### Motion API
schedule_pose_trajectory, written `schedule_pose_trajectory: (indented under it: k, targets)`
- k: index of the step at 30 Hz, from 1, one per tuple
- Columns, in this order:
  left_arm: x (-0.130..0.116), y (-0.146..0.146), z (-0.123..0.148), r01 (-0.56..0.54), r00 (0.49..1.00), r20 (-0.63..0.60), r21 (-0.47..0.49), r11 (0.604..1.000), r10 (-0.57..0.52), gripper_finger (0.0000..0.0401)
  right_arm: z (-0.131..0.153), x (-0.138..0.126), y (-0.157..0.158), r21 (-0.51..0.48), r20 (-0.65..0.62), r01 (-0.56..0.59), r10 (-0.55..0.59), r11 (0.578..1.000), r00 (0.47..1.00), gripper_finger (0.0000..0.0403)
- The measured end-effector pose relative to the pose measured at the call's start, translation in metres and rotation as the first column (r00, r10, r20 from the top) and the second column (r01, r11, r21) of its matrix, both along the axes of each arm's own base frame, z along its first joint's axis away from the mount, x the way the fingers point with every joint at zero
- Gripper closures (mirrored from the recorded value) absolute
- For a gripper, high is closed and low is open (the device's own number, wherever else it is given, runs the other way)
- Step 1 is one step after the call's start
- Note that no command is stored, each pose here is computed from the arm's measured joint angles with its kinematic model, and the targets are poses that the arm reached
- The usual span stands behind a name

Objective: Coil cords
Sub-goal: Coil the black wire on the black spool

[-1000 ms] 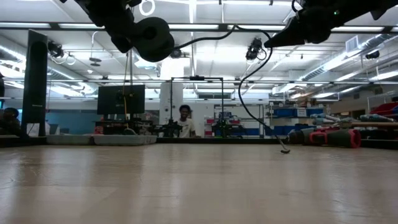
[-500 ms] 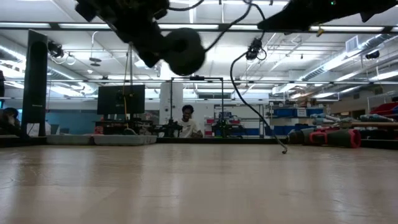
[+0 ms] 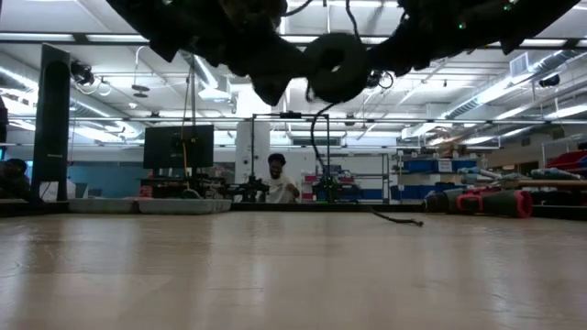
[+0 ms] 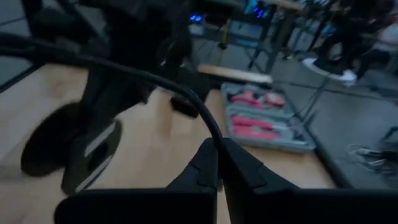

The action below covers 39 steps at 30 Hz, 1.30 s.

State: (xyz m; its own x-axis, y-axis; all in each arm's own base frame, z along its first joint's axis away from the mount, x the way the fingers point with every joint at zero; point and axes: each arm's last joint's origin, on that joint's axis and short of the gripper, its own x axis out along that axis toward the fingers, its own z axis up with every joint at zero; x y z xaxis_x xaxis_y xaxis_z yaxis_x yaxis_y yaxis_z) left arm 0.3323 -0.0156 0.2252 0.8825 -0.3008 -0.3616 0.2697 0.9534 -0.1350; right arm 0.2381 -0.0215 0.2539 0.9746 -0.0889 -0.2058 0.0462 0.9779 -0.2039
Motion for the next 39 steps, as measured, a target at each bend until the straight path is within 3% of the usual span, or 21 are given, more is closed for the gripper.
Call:
schedule_pose_trajectory:
  k: [5, 11, 17, 21, 33, 39]
  targets:
    - [0.005, -0.001, 0.005, 0.050, 0.994, 0.101, -0.014, 0.999, -0.049, 0.0401, -0.010, 0.010, 0.001, -0.030, -0.017, -0.042, 0.041, 0.999, 0.999, 0.0398]
    - [0.007, -0.003, 0.006, 0.108, 0.985, 0.137, -0.008, 0.994, -0.106, 0.0401, -0.014, 0.022, 0.004, -0.047, 0.035, -0.138, 0.140, 0.989, 0.990, 0.0399]
    - [0.007, -0.003, 0.003, 0.101, 0.989, 0.110, -0.013, 0.995, -0.099, 0.0401, -0.019, 0.022, 0.005, -0.054, -0.017, -0.146, 0.146, 0.988, 0.989, 0.0399]
    - [0.006, -0.003, -0.001, 0.092, 0.994, 0.058, -0.028, 0.995, -0.090, 0.0401, -0.010, 0.016, 0.009, -0.107, 0.019, -0.152, 0.155, 0.983, 0.988, 0.0399]
    - [-0.002, 0.001, -0.002, 0.008, 1.000, -0.025, 0.053, 0.999, -0.007, 0.0401, -0.011, 0.005, 0.042, -0.193, -0.076, -0.376, 0.368, 0.906, 0.927, 0.0399]
    - [-0.009, 0.001, 0.004, 0.019, 0.999, -0.039, 0.070, 0.997, -0.016, 0.0401, -0.011, -0.012, 0.048, -0.208, -0.194, -0.315, 0.277, 0.926, 0.941, 0.0399]
